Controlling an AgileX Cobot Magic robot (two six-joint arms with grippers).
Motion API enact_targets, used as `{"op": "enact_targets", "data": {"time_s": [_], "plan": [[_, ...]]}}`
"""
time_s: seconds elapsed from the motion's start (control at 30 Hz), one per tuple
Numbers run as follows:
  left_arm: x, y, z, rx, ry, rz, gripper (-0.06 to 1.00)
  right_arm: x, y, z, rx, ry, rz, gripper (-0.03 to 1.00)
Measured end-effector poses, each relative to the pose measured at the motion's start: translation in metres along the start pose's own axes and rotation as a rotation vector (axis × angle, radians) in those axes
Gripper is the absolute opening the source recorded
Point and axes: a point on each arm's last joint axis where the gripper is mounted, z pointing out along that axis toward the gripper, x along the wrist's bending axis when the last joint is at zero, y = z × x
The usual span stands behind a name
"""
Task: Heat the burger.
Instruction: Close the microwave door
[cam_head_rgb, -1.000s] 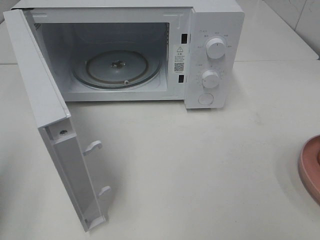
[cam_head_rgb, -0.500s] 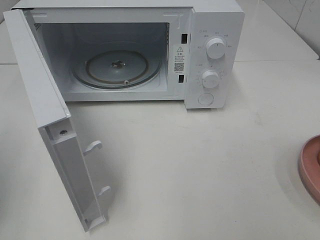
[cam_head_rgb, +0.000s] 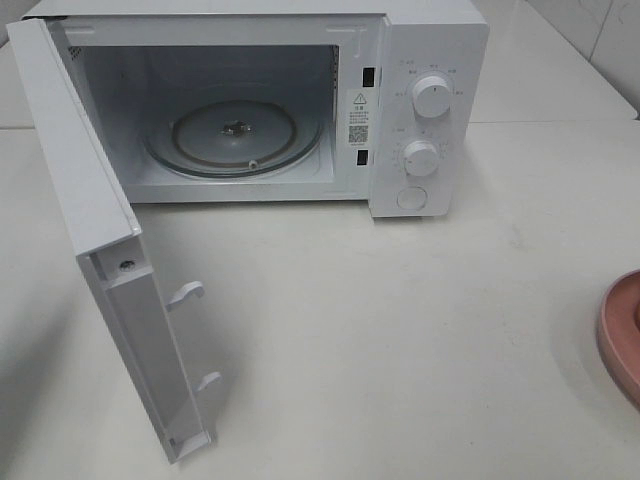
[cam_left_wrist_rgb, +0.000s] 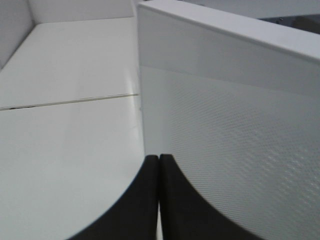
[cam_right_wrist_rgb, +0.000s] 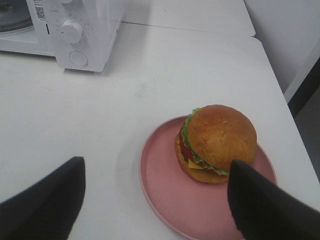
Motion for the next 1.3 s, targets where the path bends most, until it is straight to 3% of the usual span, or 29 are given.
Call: {"op": "enact_targets", "data": {"time_s": [0.03, 0.07, 0.23, 0.33, 0.4, 0.47, 0.73, 1.07, 1.3], "plan": [[-0.005, -0.003, 0.007, -0.006, -0.054, 0.018, 0.00, 0.000, 0.000, 0.000, 0.000, 0.000, 0.000, 0.76], [-0.005, -0.003, 0.007, -0.006, -0.054, 0.018, 0.00, 0.000, 0.000, 0.000, 0.000, 0.000, 0.000, 0.76], [-0.018, -0.008, 0.020, -0.055, -0.190, 0.002, 0.00, 0.000, 0.000, 0.000, 0.000, 0.000, 0.000, 0.76], [-0.020, -0.009, 0.022, -0.056, -0.208, -0.005, 0.00, 0.000, 0.000, 0.000, 0.000, 0.000, 0.000, 0.76], [-0.034, -0.016, 0.029, -0.032, -0.277, -0.013, 0.00, 0.000, 0.000, 0.000, 0.000, 0.000, 0.000, 0.76], [-0.038, -0.017, 0.031, -0.025, -0.295, -0.011, 0.00, 0.000, 0.000, 0.000, 0.000, 0.000, 0.000, 0.76], [-0.062, -0.020, 0.049, -0.015, -0.315, -0.037, 0.00, 0.000, 0.000, 0.000, 0.000, 0.000, 0.000, 0.76], [-0.102, -0.003, 0.074, -0.071, -0.263, -0.051, 0.00, 0.000, 0.000, 0.000, 0.000, 0.000, 0.000, 0.76], [-0.126, 0.006, 0.093, -0.094, -0.275, -0.060, 0.00, 0.000, 0.000, 0.000, 0.000, 0.000, 0.000, 0.76]]}}
